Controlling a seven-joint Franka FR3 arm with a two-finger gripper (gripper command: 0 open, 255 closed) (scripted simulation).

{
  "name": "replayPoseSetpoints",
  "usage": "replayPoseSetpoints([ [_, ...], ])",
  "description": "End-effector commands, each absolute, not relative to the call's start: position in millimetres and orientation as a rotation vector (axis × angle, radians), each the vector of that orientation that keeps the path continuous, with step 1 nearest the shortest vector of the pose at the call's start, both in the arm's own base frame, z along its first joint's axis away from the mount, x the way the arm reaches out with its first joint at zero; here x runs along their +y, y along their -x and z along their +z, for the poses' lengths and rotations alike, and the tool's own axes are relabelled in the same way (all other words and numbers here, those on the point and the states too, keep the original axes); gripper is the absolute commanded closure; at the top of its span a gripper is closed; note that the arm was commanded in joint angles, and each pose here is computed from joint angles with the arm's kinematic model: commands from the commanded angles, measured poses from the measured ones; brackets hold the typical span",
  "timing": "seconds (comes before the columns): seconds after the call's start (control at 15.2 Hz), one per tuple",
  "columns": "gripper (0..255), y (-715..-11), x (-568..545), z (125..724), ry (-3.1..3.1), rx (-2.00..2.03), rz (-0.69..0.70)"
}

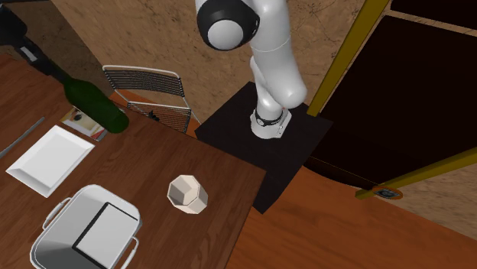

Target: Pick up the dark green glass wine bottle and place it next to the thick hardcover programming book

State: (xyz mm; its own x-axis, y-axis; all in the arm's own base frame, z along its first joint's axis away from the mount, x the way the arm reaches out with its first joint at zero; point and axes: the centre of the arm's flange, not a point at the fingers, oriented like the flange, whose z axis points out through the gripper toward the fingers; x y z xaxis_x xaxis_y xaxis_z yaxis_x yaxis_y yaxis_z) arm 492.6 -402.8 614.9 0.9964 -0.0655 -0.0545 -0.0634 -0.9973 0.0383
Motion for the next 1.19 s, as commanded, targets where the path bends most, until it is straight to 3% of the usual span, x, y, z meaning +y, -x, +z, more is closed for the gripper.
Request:
replayPoseSetpoints([
  [0.0,255,-502,-425,601,-3.102,-0.097,-0.086],
  [0.4,255,-525,-490,559,-3.102,-0.097,-0.086],
  [1.12,255,-525,-490,501,-3.102,-0.097,-0.086],
])
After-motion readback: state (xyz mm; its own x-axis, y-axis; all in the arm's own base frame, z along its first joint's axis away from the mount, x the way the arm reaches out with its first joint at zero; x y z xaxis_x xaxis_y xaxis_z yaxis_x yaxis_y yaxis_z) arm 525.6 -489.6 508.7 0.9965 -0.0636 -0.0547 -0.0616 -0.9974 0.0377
